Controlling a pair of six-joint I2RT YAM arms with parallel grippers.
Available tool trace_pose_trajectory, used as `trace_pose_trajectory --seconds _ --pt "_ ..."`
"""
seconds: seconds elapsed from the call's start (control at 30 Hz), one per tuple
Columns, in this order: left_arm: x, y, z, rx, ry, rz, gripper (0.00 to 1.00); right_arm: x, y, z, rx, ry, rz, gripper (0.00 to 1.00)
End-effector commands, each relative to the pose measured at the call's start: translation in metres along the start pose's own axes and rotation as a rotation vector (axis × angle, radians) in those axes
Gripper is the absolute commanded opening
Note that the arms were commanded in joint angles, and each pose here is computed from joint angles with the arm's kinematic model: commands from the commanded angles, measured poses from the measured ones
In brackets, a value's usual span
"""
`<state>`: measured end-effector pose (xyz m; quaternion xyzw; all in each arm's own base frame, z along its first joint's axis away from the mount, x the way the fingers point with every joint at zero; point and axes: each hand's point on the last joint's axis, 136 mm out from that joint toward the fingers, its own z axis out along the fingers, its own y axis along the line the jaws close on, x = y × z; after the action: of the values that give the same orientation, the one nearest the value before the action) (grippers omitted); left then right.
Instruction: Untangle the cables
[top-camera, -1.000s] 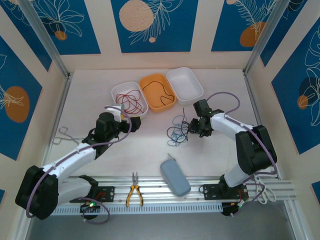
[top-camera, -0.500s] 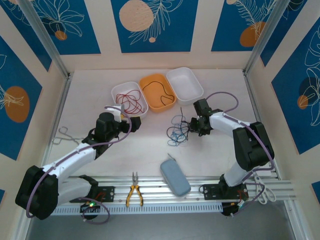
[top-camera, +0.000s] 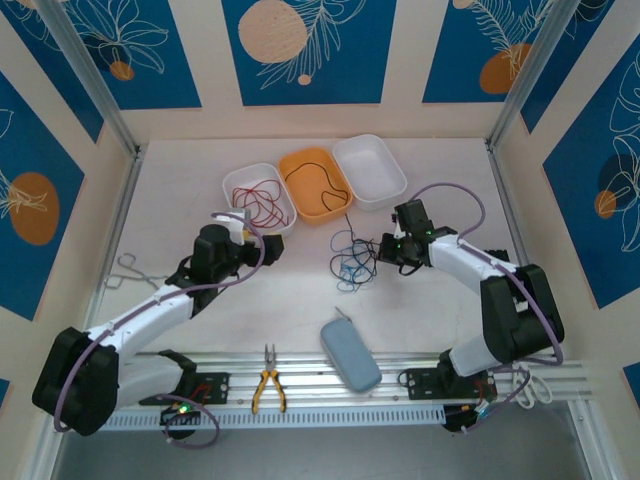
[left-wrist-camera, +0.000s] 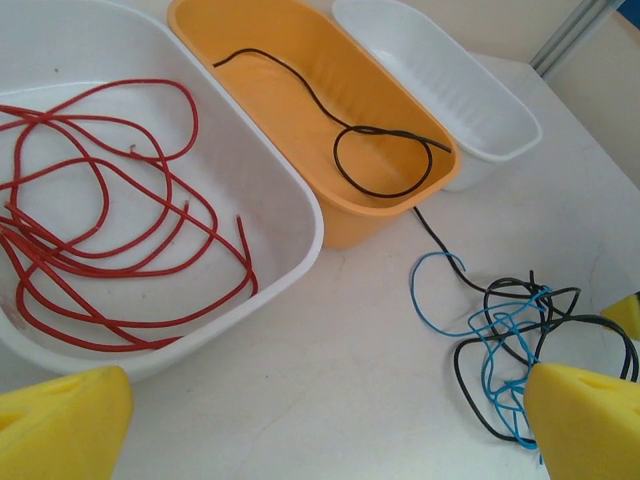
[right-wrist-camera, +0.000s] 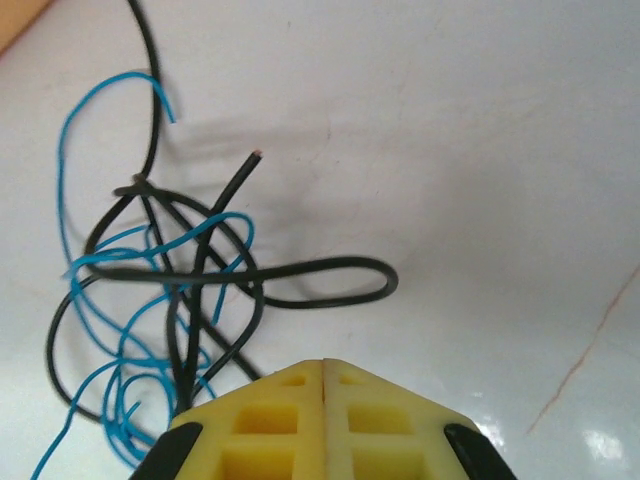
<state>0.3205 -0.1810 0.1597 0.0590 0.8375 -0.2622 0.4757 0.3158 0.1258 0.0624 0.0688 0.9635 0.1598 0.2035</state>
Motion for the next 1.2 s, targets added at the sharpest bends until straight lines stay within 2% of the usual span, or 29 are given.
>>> trace_pose_trajectory --seconds 0.0,0.07,0.17,0.23,0.3,0.37,0.47,0.5,0.7,1.0,1.1,1.17 --pt "-0.005 -0.014 0.004 0.061 -0.007 -0.011 1.00 0.006 0.008 -0.014 -0.046 -0.017 -0.013 0.00" --pt "-0.004 -0.018 0.006 0.083 0.000 -0.009 1.00 0.008 0.004 -0.021 -0.029 -0.021 0.016 0.00" --pt "-0.003 -0.023 0.009 0.104 0.011 -0.001 1.00 0.011 -0.002 -0.029 0.003 -0.002 0.106 0.19" --pt "-0.002 -0.024 0.011 0.110 0.015 0.004 1.00 0.013 -0.003 -0.031 0.006 0.024 0.172 0.27" --pt "-0.001 -0.025 0.013 0.112 0.018 0.008 1.00 0.012 0.000 -0.031 -0.005 0.040 0.229 0.35" --pt "0.001 -0.026 0.014 0.116 0.023 0.007 1.00 0.010 0.006 -0.029 -0.035 0.050 0.287 0.52" --pt "0.002 -0.027 0.015 0.120 0.027 0.007 1.00 0.002 0.012 -0.024 -0.060 0.054 0.357 0.68" --pt "0.003 -0.028 0.015 0.123 0.030 0.008 1.00 0.000 0.014 -0.023 -0.064 0.054 0.369 0.70" --pt "0.005 -0.028 0.015 0.122 0.034 0.010 1.00 -0.014 0.015 -0.007 -0.031 0.066 0.412 0.77" --pt "0.008 -0.028 0.015 0.124 0.042 0.010 1.00 -0.034 0.020 0.026 -0.021 0.094 0.418 0.77" --pt "0.009 -0.029 0.014 0.125 0.044 0.008 1.00 -0.034 0.024 0.036 -0.041 0.113 0.422 0.72" --pt "0.009 -0.029 0.014 0.128 0.046 0.010 1.00 -0.035 0.026 0.041 -0.050 0.120 0.417 0.59"
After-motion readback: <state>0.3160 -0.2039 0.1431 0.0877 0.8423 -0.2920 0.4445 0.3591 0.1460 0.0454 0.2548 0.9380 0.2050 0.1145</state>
